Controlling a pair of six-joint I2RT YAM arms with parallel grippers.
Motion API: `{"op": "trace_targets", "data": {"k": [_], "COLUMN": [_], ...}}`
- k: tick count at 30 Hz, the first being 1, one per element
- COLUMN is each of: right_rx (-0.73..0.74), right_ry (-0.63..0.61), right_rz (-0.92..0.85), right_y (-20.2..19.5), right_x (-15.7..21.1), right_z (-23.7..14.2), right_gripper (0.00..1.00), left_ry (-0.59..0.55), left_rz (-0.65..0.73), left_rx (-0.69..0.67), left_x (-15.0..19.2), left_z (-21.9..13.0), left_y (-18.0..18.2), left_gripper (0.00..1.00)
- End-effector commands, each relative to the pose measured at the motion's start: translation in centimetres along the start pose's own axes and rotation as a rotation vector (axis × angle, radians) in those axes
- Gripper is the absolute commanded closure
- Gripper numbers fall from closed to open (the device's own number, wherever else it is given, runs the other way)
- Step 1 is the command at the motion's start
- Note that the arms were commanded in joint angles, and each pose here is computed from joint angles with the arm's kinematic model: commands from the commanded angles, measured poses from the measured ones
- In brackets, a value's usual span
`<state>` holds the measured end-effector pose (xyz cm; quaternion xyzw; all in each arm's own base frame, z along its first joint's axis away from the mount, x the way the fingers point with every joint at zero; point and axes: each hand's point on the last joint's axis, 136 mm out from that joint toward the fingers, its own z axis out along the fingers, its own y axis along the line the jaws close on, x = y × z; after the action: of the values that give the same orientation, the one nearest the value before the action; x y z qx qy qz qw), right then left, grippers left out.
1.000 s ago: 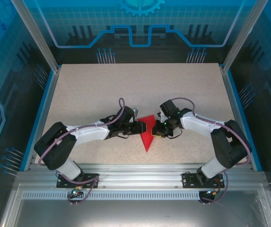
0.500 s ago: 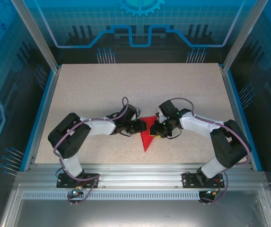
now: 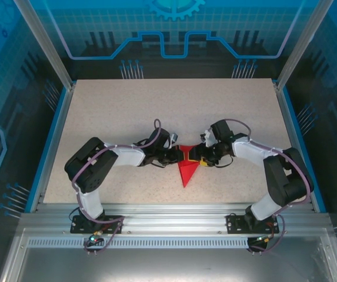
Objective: Fold a paper plane with a square sheet of paper (fold left side to right side)
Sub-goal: Fold the wing for the fifth time at the center of the table.
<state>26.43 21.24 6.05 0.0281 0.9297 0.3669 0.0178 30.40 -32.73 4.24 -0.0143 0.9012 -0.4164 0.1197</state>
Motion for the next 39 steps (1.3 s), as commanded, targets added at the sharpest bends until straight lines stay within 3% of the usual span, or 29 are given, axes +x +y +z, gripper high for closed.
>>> {"op": "trace_targets", "data": {"k": [1, 11, 16, 19, 21, 24, 31, 36, 39], "right_rx": [-0.057, -0.114, -0.139, -0.128, -0.123, -0.113, -0.029, -0.013, -0.003], "right_ry": [0.016, -0.035, -0.047, -0.047, -0.041, -0.037, -0.057, -0.058, -0.069], "right_rz": [-0.009, -0.021, -0.016, -0.022, -0.021, -0.013, 0.021, 0.074, 0.104], "right_y": [-0.2, -1.2, -1.9, -2.0, -2.0, -2.1, -2.6, -2.3, -2.0], "right_x": [-1.1, -5.0, -5.8, -5.7, -5.6, -5.2, -4.5, -4.0, -3.8], "right_z": [0.0, -0.2, -0.2, -0.3, -0.3, -0.6, -2.0, -2.4, -3.0], "right_gripper": [0.41, 0.43, 0.5, 0.63, 0.79, 1.0, 1.0, 1.0, 1.0], "left_ry": [0.025, 0.053, 0.056, 0.057, 0.057, 0.051, 0.015, -0.033, -0.029], "left_rz": [0.037, 0.054, 0.053, 0.055, 0.063, 0.084, 0.192, 0.308, 0.44], "left_rx": [0.056, 0.079, 0.079, 0.079, 0.08, 0.079, -0.032, -0.125, -0.209], "left_x": [-0.1, 0.4, 0.5, 0.5, 0.4, 0.2, -1.4, -1.1, 1.9], "left_z": [0.3, 0.7, 0.7, 0.7, 0.6, 0.1, -3.7, -7.6, -8.5], "left_y": [-0.9, -1.0, -0.8, -0.8, -0.9, -1.1, -1.3, -2.5, -3.7], "left_gripper": [0.98, 0.98, 0.98, 0.97, 0.94, 0.87, 0.53, 0.44, 0.41]}}
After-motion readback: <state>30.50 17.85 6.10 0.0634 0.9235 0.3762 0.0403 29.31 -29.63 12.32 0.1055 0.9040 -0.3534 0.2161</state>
